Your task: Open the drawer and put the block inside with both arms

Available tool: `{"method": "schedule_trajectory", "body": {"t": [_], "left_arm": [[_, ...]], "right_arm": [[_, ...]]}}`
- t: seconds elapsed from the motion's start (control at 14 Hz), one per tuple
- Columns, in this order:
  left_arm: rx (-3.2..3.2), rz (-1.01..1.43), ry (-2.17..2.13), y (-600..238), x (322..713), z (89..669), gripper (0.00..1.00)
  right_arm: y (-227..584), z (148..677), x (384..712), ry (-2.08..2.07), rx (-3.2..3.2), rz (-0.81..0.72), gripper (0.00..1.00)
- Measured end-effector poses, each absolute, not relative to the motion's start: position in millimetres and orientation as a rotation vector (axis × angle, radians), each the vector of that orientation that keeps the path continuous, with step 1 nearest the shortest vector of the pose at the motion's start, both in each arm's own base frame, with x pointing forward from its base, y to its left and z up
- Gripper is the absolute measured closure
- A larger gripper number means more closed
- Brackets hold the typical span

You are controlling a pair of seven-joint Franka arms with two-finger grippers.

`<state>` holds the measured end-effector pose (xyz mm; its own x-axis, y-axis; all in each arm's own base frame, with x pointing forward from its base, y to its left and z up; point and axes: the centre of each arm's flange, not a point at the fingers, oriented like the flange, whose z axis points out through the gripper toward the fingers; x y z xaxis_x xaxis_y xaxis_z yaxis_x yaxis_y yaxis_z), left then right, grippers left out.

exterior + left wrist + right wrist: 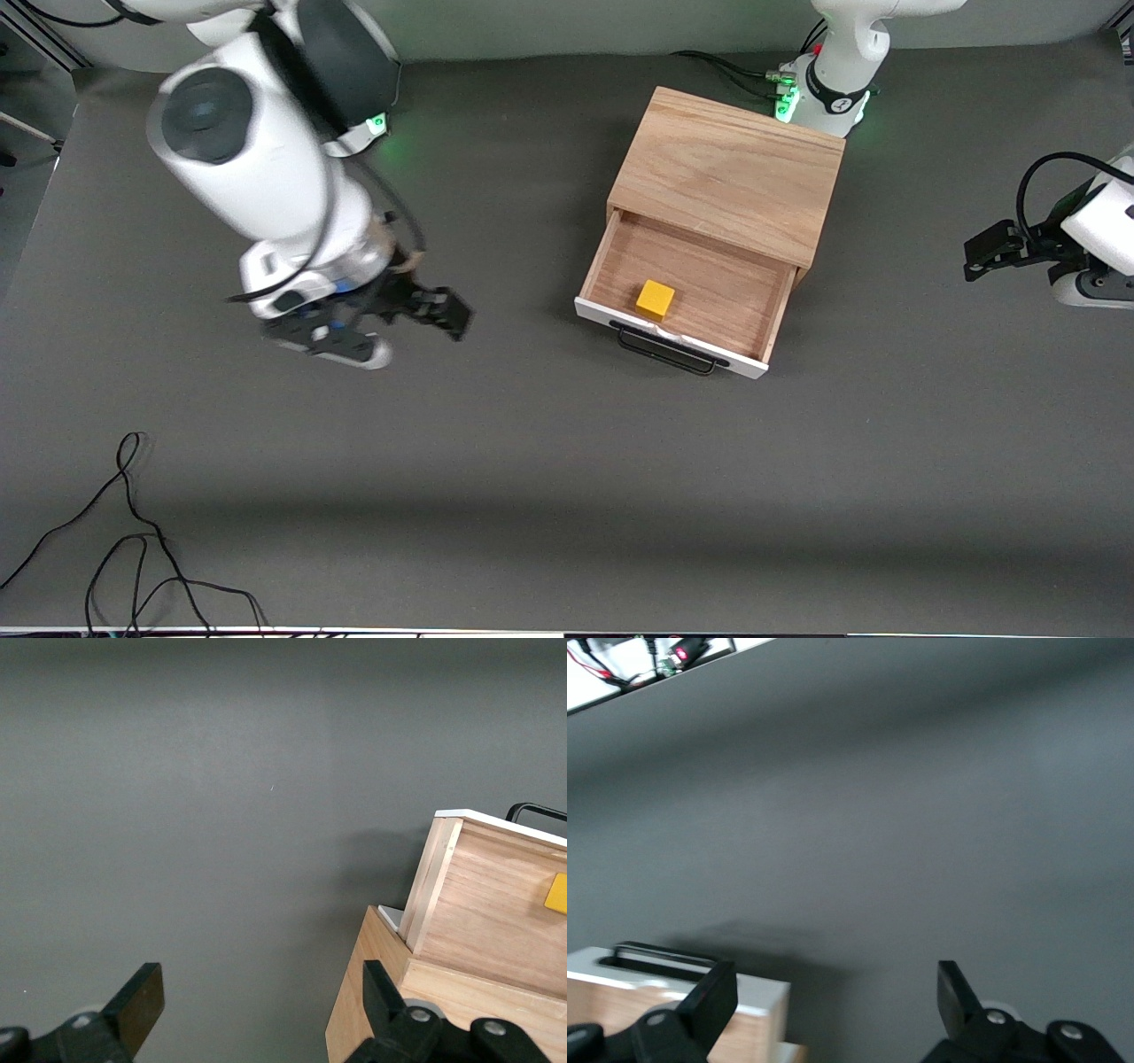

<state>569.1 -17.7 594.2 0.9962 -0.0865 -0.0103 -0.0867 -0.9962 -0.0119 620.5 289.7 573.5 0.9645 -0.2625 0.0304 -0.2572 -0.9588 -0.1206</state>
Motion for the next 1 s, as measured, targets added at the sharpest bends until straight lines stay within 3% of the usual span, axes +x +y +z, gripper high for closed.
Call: {"method": "schedule_trajectory", "body": {"t": [0.21,0.43,0.71,1.0], "left_arm": [[-3.127,0.024,0.136,-18,569,594,0.0],[-3.127,0.028,0.137,-18,568,594,0.0],[-3.127,0.03,0.139,-19,568,593,0.0],[-3.127,0.03,0.139,-19,568,593,0.0]], "right_arm": [[180,579,633,0.283,-3.017,-0.06,0.0],[95,571,615,0.246,-3.037,-0.112,0.0],[66,574,578,0.22,-3.045,-0.129,0.0],[54,581,570,0.132,-3.062,-0.105,0.0]]}}
